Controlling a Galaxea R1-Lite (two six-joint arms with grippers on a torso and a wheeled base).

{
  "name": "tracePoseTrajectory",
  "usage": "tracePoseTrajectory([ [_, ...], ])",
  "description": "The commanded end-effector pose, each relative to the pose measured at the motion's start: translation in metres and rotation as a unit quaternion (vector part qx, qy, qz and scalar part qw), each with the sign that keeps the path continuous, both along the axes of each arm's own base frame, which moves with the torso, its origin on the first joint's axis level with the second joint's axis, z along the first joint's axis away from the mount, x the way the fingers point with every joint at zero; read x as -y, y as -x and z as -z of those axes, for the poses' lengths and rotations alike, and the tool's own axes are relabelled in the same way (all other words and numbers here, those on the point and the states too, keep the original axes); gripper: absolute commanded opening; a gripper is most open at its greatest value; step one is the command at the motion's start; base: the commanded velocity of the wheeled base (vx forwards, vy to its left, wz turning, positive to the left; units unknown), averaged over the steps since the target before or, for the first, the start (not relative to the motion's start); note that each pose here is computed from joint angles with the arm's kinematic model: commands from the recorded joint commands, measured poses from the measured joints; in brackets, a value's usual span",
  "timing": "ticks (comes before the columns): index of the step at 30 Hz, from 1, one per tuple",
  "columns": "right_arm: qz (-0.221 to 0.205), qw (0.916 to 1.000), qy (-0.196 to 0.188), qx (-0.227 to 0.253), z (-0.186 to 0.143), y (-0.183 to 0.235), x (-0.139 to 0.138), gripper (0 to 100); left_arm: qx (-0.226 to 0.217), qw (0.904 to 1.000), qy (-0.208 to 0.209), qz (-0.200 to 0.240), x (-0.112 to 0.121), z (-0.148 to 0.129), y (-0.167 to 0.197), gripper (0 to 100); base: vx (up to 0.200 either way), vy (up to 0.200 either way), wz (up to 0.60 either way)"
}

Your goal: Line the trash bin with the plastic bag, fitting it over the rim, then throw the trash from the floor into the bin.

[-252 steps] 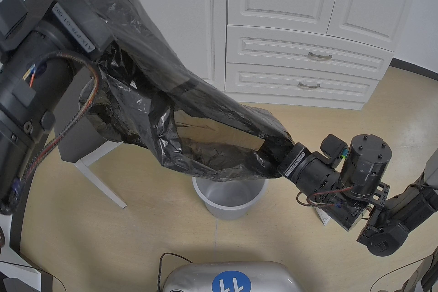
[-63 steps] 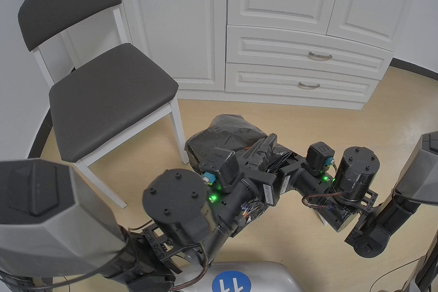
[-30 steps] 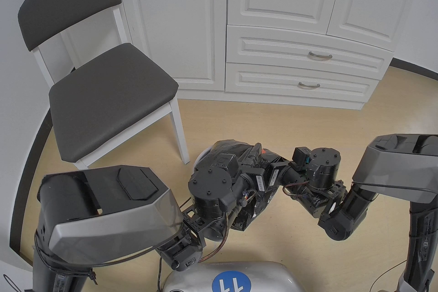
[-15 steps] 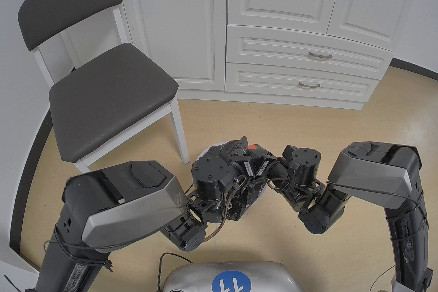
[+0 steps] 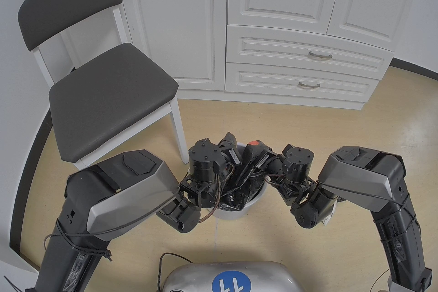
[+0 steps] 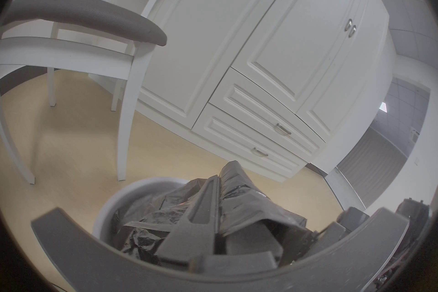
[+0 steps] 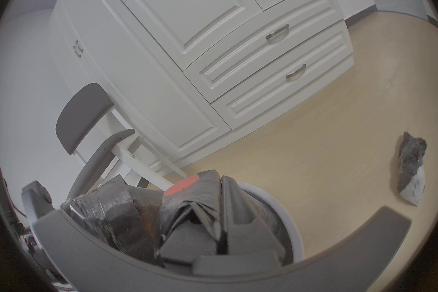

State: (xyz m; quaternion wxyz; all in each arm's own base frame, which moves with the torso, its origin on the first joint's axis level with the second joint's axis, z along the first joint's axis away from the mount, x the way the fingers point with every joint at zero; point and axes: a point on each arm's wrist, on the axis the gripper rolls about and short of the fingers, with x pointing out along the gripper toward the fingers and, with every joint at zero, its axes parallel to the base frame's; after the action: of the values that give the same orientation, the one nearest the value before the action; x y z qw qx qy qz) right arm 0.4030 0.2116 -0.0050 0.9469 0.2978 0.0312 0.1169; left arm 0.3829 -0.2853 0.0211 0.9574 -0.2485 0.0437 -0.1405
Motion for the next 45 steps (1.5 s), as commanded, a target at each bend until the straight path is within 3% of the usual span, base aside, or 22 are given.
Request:
tracePoseTrajectory([
  [1, 0.000, 0.9999, -0.016, 0.003, 0.000, -0.003, -0.002, 0, 0.003, 0.9999, 0.004, -0.016, -0.010, -0.003, -0.011, 0, 0.000, 0.000, 0.00],
  [5, -0.004, 0.9981, -0.060, 0.011, -0.018, 0.000, -0.010, 0, 0.003, 0.9996, 0.002, -0.027, -0.020, -0.008, -0.017, 0, 0.000, 0.000, 0.00],
  [6, -0.014, 0.9967, -0.079, 0.008, -0.025, 0.007, -0.025, 0, 0.003, 0.9994, 0.001, -0.034, -0.026, -0.018, -0.019, 0, 0.000, 0.000, 0.00],
  [9, -0.026, 0.9963, -0.082, -0.007, -0.031, 0.018, -0.051, 0, -0.001, 0.9991, -0.001, -0.043, -0.038, -0.041, -0.018, 0, 0.000, 0.000, 0.00],
  [12, -0.029, 0.9962, -0.082, -0.007, -0.028, 0.017, -0.059, 0, 0.004, 0.9990, 0.002, -0.045, -0.041, -0.050, -0.016, 0, 0.000, 0.000, 0.00],
  [22, 0.009, 0.9975, -0.063, -0.030, 0.021, -0.021, -0.028, 0, 0.002, 0.9996, 0.001, -0.028, -0.028, -0.048, -0.006, 0, 0.000, 0.000, 0.00],
  [28, 0.031, 0.9969, -0.056, -0.046, 0.019, -0.032, -0.007, 0, -0.016, 0.9998, -0.013, -0.003, -0.010, -0.031, 0.009, 0, 0.000, 0.000, 0.00],
  [32, 0.036, 0.9968, -0.050, -0.052, 0.000, -0.022, 0.003, 0, -0.025, 0.9992, -0.028, -0.011, -0.009, -0.018, 0.007, 0, 0.000, 0.000, 0.00],
  [36, 0.015, 0.9970, -0.007, -0.075, -0.009, -0.008, 0.020, 0, -0.016, 0.9943, -0.098, -0.039, -0.039, -0.026, 0.001, 0, 0.000, 0.000, 0.00],
  [37, 0.015, 0.9970, -0.007, -0.075, -0.009, -0.008, 0.020, 0, -0.016, 0.9943, -0.098, -0.039, -0.039, -0.026, 0.001, 0, 0.000, 0.000, 0.00],
  [38, 0.016, 0.9969, 0.026, -0.073, -0.011, -0.008, 0.033, 0, -0.016, 0.9906, -0.128, -0.047, -0.054, -0.030, 0.003, 0, 0.000, 0.000, 0.00],
  [41, 0.029, 0.9938, 0.077, -0.074, -0.009, -0.011, 0.053, 0, -0.025, 0.9860, -0.155, -0.056, -0.075, -0.032, 0.002, 0, 0.000, 0.000, 0.00],
  [45, 0.042, 0.9862, 0.126, -0.098, 0.001, -0.010, 0.074, 0, -0.040, 0.9800, -0.189, -0.046, -0.102, -0.023, -0.002, 0, 0.000, 0.000, 0.00],
])
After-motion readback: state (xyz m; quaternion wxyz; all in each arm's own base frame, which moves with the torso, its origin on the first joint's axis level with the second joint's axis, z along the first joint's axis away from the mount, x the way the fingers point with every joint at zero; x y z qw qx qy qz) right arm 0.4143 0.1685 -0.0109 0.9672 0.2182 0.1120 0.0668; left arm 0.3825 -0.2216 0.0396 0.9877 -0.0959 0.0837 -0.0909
